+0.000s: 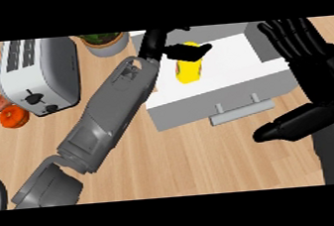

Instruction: Pick up the cup, place it into the drawer and close the drawer

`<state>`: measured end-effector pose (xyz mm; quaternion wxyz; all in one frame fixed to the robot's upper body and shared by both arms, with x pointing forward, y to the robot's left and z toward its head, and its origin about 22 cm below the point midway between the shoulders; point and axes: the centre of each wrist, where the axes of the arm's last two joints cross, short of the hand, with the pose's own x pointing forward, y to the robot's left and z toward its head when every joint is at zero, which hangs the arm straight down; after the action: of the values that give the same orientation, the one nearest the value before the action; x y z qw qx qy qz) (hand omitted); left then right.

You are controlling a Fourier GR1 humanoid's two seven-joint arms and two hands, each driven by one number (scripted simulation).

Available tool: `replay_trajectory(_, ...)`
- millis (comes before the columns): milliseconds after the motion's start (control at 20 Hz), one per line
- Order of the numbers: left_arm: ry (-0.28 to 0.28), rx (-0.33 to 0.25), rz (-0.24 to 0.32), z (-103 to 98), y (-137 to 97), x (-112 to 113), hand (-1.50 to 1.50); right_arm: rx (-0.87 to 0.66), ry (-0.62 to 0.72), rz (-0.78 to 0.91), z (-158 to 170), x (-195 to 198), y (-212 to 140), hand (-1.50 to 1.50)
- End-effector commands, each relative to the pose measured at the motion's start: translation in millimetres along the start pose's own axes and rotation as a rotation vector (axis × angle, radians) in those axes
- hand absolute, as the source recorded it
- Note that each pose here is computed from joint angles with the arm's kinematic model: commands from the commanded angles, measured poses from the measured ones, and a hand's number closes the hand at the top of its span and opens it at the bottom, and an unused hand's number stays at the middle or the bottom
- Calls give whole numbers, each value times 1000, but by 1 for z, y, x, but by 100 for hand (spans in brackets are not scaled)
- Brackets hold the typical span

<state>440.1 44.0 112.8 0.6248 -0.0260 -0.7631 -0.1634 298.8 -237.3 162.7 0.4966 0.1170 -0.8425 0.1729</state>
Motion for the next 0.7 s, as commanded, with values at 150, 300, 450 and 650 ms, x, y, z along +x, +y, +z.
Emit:
replay_trajectory(150,-126,7,214,-1,-2,12,-150,311,-25,-126,-9,-1,23,150)
replay_trajectory(300,-189,51,262,-3,-2,19,-150,453,70,-99,-9,-7,30,150)
replay_trajectory(450,-192,105,279,-9,-2,30,-150,574,222,49,7,-11,18,150)
replay_trajectory(650,-185,136,289,-1,0,10,-150,602,321,216,14,-4,23,-150)
